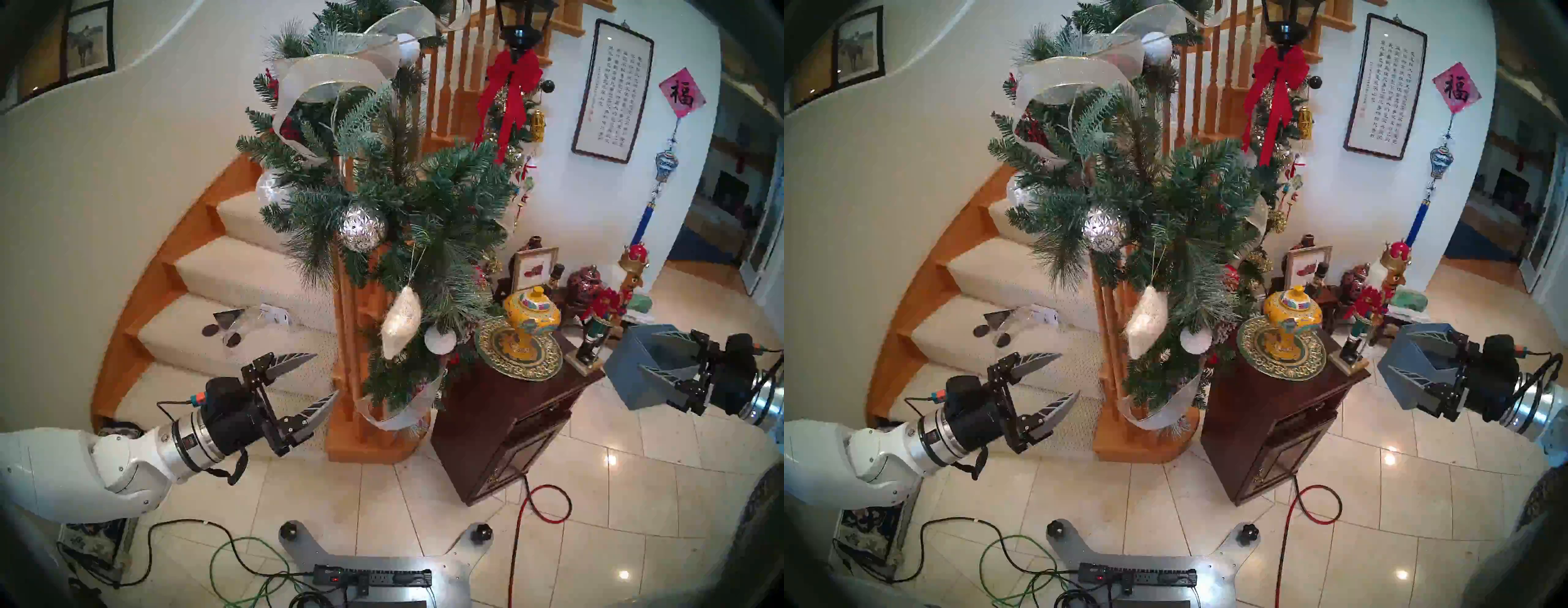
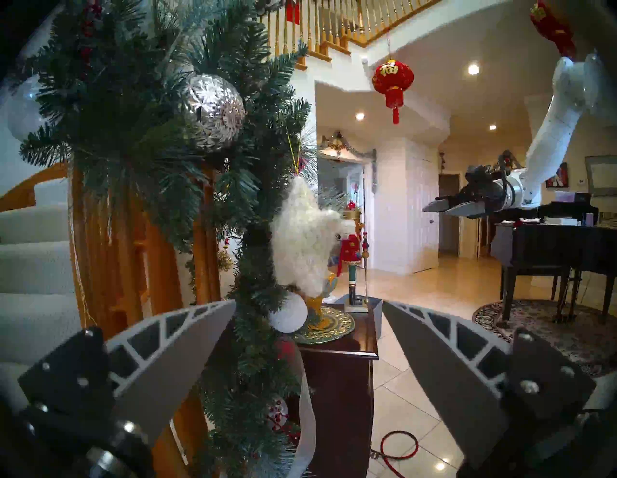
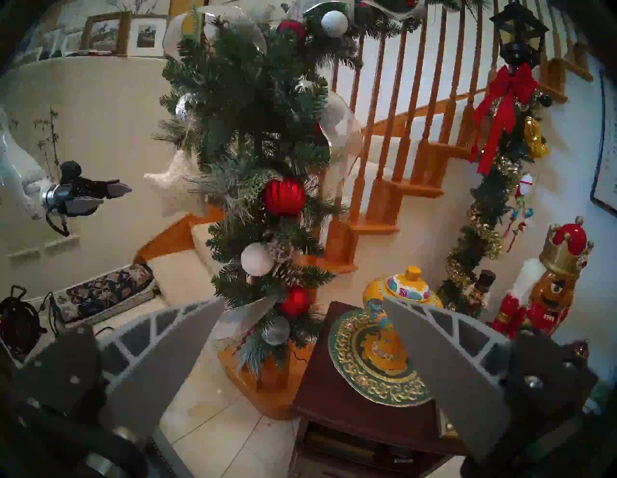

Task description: Hang the ornament onto the Christmas-tree-style decoration

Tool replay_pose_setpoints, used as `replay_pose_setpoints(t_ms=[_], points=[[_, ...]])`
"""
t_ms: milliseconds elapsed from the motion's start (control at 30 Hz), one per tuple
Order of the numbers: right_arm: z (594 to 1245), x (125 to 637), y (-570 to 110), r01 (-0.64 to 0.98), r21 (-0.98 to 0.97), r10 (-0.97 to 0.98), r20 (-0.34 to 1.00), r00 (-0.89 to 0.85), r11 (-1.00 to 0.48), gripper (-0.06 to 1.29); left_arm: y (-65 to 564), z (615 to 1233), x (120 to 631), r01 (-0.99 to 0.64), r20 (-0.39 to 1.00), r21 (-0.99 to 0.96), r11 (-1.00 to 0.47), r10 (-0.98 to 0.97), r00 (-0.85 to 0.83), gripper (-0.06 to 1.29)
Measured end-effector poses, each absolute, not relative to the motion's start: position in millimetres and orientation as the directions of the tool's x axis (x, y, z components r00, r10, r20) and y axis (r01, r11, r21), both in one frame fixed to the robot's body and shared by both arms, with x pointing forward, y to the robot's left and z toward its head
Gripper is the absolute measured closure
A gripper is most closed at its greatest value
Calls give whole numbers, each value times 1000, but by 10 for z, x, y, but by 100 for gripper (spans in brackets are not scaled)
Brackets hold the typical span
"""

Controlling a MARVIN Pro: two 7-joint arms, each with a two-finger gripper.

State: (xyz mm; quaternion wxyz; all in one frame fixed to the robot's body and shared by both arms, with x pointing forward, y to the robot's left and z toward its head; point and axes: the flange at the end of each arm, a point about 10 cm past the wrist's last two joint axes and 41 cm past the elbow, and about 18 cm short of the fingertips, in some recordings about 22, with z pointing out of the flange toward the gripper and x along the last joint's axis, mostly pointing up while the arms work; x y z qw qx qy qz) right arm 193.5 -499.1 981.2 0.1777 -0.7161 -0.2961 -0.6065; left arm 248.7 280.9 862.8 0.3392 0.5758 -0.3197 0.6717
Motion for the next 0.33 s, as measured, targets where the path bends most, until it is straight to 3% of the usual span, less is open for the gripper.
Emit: replay_pose_setpoints(t_ms=[333], points=[[9815,1937,-4995,637,104,207,974,88,-764,-1,2802,8645,2488,-814,988,-36,-579,100,-115,5]])
